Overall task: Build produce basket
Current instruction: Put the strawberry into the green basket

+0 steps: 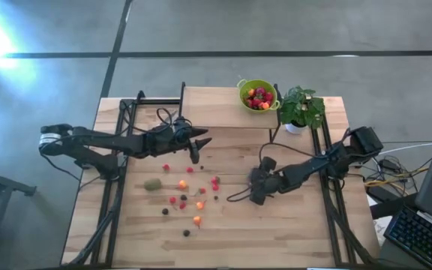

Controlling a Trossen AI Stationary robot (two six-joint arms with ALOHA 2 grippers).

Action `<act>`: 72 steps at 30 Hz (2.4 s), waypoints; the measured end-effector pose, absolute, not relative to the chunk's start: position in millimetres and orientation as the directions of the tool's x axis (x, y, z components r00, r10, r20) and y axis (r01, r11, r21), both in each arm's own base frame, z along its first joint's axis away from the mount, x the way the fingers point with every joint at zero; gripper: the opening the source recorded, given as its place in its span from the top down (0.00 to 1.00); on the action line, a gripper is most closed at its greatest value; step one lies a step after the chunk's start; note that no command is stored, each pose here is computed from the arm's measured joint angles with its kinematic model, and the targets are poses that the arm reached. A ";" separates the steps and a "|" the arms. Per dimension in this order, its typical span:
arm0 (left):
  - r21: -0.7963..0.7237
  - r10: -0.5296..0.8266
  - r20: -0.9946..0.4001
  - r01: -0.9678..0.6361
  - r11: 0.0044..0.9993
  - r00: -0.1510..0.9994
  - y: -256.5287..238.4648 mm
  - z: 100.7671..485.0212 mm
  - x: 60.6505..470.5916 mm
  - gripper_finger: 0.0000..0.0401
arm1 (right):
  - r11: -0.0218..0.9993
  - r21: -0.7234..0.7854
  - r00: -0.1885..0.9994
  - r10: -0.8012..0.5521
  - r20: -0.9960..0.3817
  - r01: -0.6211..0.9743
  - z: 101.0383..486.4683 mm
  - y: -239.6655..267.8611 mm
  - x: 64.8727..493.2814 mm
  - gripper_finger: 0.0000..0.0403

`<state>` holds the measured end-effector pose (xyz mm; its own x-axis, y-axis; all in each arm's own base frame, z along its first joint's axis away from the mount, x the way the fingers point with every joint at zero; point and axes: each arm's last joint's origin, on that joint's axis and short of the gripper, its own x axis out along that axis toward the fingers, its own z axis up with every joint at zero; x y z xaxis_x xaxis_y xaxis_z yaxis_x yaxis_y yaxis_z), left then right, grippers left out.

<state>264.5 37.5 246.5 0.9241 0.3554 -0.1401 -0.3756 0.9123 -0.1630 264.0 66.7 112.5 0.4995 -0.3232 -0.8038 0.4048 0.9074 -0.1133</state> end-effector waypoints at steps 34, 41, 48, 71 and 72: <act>-0.173 0.354 -0.148 -0.377 0.910 0.923 37.3 245.7 264.5 0.55 | 0.926 -0.089 0.567 -0.299 -0.767 0.367 137.2 66.8 266.7 0.64; -0.175 0.353 -0.152 -0.377 0.910 0.923 37.2 245.4 264.5 0.55 | 0.944 -0.068 0.676 -0.281 -0.681 0.324 191.2 58.8 266.4 0.60; -0.180 0.353 -0.166 -0.380 0.907 0.921 37.2 243.9 264.3 0.55 | 0.941 -0.087 0.784 -0.322 -0.531 0.327 256.0 29.3 252.2 0.64; -0.183 0.354 -0.184 -0.386 0.904 0.917 37.2 242.1 263.9 0.55 | 0.788 -0.182 0.630 -0.587 -0.508 0.588 340.8 -118.2 224.8 0.62; -0.182 0.354 -0.187 -0.386 0.904 0.916 37.2 241.8 263.9 0.55 | 0.786 -0.174 0.618 -0.583 -0.527 0.593 339.7 -125.0 223.9 0.63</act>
<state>263.9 37.2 241.8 0.9164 0.3539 -0.1871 -0.3863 0.9042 -0.1820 223.9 -125.0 339.7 0.6178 -0.5834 -0.5273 0.5934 0.7858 -0.1742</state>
